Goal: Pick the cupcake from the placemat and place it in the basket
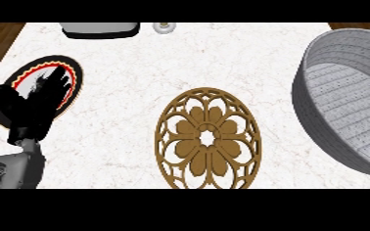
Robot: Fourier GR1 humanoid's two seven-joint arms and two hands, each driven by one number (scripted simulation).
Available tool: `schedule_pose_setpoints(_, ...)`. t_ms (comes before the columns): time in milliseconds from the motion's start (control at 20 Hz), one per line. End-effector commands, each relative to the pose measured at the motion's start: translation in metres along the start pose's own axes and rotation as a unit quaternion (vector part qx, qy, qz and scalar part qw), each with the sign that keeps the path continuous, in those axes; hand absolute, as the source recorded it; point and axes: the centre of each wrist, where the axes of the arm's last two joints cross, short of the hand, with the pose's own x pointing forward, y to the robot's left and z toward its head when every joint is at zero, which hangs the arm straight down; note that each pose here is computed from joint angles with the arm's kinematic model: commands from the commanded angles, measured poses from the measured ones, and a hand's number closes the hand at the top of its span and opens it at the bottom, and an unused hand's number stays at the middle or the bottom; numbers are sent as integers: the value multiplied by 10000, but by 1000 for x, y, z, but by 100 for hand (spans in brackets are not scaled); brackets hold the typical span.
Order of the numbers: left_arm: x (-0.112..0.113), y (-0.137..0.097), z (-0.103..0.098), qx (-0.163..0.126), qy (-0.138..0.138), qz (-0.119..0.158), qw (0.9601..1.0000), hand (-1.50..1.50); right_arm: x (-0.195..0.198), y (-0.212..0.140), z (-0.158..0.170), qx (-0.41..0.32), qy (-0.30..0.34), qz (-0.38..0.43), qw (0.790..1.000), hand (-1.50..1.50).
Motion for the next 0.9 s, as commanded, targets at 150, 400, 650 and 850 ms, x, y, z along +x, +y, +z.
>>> schedule_pose_setpoints(150,-6,3,3,102,-13,-4,9999,0,42,-69,-1,-1763,-410,-1014,9782,150)
schedule_pose_setpoints(400,3,-3,3,-112,-49,8,9999,0,42,-72,-8,-2091,-308,-879,9734,150)
schedule_pose_setpoints(650,3,-4,0,-54,-52,-28,10000,0,42,-75,-18,-2526,-233,-798,9640,150)
schedule_pose_setpoints(850,3,0,1,-28,-74,-34,10000,0,34,-77,-23,-2850,-60,-660,9562,150)
